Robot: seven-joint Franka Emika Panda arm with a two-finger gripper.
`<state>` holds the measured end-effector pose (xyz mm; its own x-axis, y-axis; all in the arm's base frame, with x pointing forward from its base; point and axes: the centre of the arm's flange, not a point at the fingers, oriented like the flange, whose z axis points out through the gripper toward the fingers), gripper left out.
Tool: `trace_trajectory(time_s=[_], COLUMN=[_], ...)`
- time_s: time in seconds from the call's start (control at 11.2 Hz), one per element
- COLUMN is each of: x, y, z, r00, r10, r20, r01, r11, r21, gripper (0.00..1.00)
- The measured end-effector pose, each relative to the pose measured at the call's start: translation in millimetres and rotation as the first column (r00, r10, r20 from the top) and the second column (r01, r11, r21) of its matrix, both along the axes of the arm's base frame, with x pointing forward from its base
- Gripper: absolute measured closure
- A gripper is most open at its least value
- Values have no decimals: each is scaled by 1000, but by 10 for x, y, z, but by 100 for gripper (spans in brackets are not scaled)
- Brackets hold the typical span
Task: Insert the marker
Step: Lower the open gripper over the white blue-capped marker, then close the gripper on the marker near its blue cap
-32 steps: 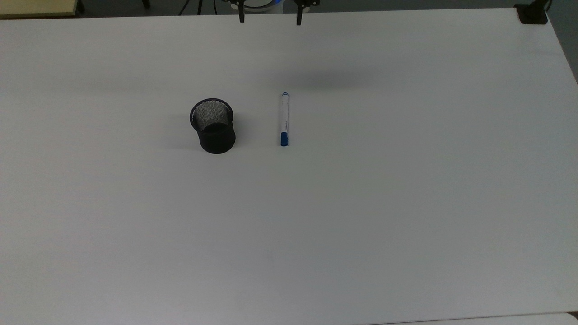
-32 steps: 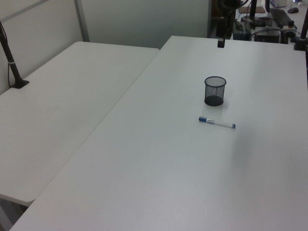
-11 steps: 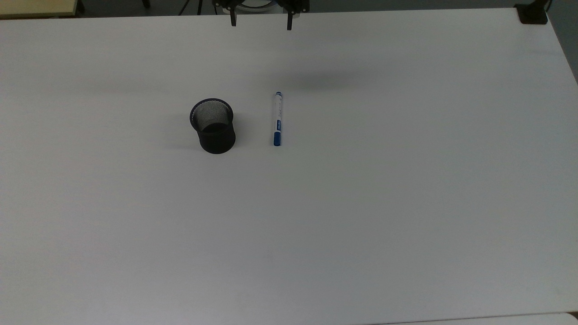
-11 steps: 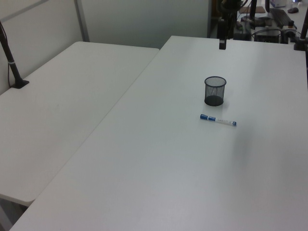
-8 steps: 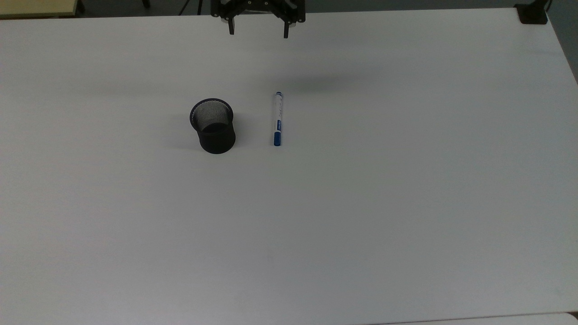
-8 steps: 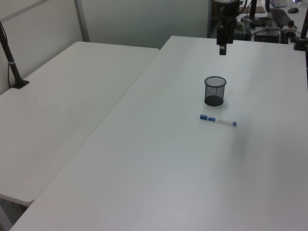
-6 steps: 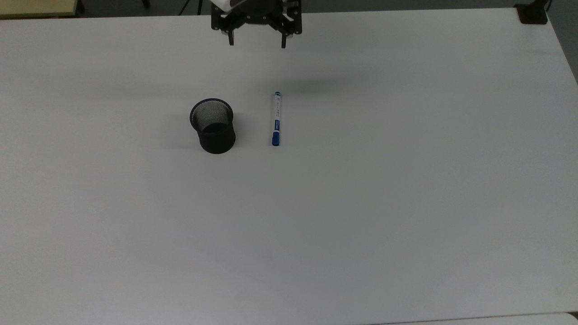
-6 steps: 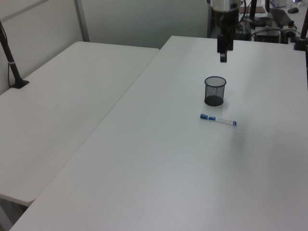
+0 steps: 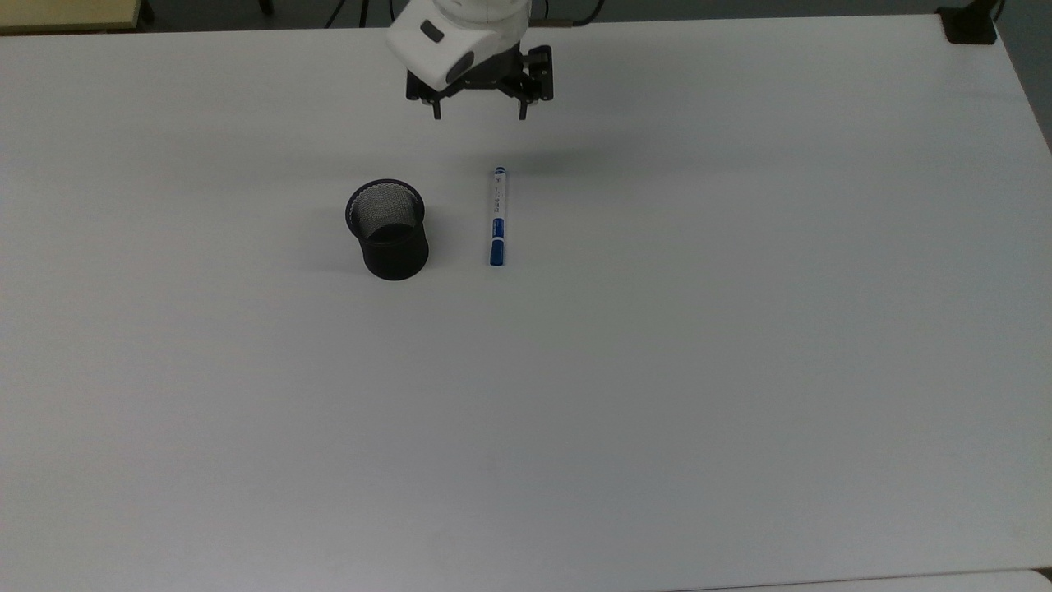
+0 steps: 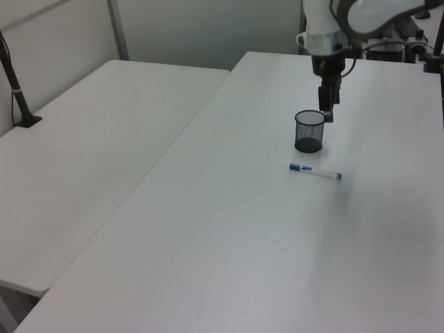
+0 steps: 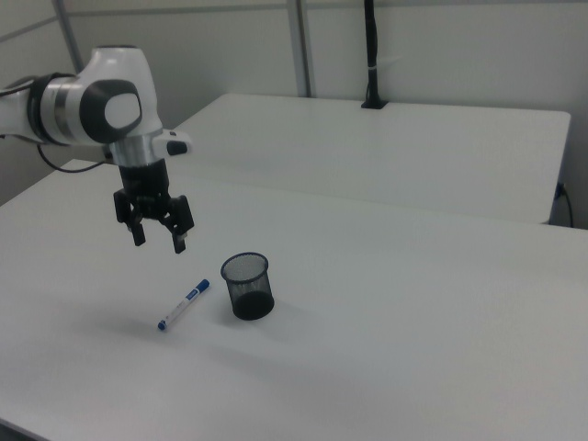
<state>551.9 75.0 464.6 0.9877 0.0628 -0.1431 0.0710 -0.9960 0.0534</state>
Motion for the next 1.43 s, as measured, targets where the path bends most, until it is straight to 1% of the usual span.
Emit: trace_trajectory(time_s=[0.18, 0.36, 0.45, 0.54, 0.62, 0.71, 0.8, 0.89, 0.98, 1.07, 1.25, 1.34, 1.43], x=[-24, 8, 59, 119, 174, 220, 250, 273, 306, 336, 359, 369, 392], y=[39, 48, 59, 82, 142, 226, 285, 316, 328, 335, 340, 343, 349], z=[-241, -416, -497, -585, -698, -831, -950, -1045, -1116, -1170, -1280, -1335, -1387], r00=[1000, 999, 997, 995, 993, 992, 991, 991, 990, 988, 988, 988, 986], r10=[10, 14, 15, 18, 18, 16, 14, 15, 16, 15, 15, 16, 16], r20=[19, 52, 77, 100, 117, 127, 130, 131, 143, 156, 154, 153, 164], r01=[-10, -14, -16, -20, -21, -19, -17, -19, -20, -21, -21, -21, -22], r11=[1000, 1000, 1000, 1000, 1000, 999, 999, 999, 999, 999, 999, 999, 999], r21=[4, 11, 15, 20, 23, 25, 27, 28, 30, 34, 34, 34, 37], gripper=[0, 4, 9, 11, 16, 18, 24, 25, 28, 34, 36, 39, 39])
